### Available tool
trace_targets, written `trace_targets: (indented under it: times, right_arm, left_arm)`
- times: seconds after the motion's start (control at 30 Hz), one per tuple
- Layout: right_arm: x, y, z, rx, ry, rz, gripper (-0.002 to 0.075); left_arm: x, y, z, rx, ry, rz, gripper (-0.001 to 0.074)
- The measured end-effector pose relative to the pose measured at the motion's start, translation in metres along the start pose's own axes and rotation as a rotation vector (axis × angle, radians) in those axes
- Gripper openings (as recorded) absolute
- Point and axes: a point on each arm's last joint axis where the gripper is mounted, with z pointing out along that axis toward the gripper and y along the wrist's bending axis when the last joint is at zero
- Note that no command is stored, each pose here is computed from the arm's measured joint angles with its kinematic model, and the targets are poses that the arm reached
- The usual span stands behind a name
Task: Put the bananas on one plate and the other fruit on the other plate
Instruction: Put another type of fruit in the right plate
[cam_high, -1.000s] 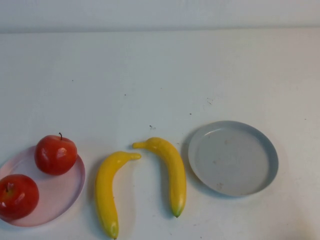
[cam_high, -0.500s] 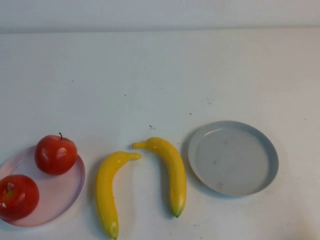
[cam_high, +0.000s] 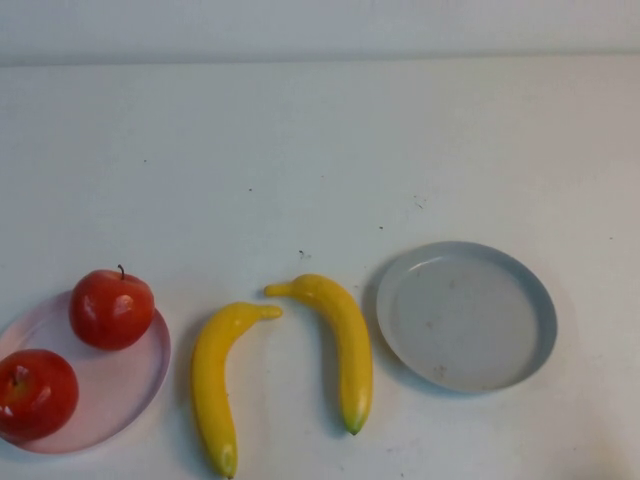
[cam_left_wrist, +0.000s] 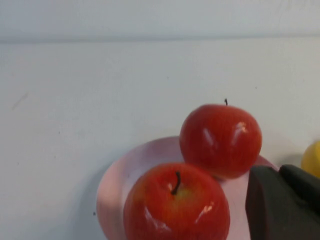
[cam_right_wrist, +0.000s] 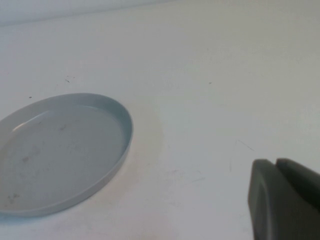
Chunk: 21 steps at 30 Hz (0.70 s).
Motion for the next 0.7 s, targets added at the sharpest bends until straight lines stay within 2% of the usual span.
trace_targets:
  times: [0.23, 0.7]
  right_arm:
    - [0.000, 0.000, 0.000, 0.000, 0.000, 0.000, -0.0015]
    - [0.000, 0.000, 0.000, 0.000, 0.000, 0.000, -0.0015]
  left_arm:
    - [0.016, 0.001, -0.001, -0.009, 0.162, -0.008, 0.0003]
    - [0.016, 0.001, -0.001, -0.009, 0.171, -0.010, 0.0003]
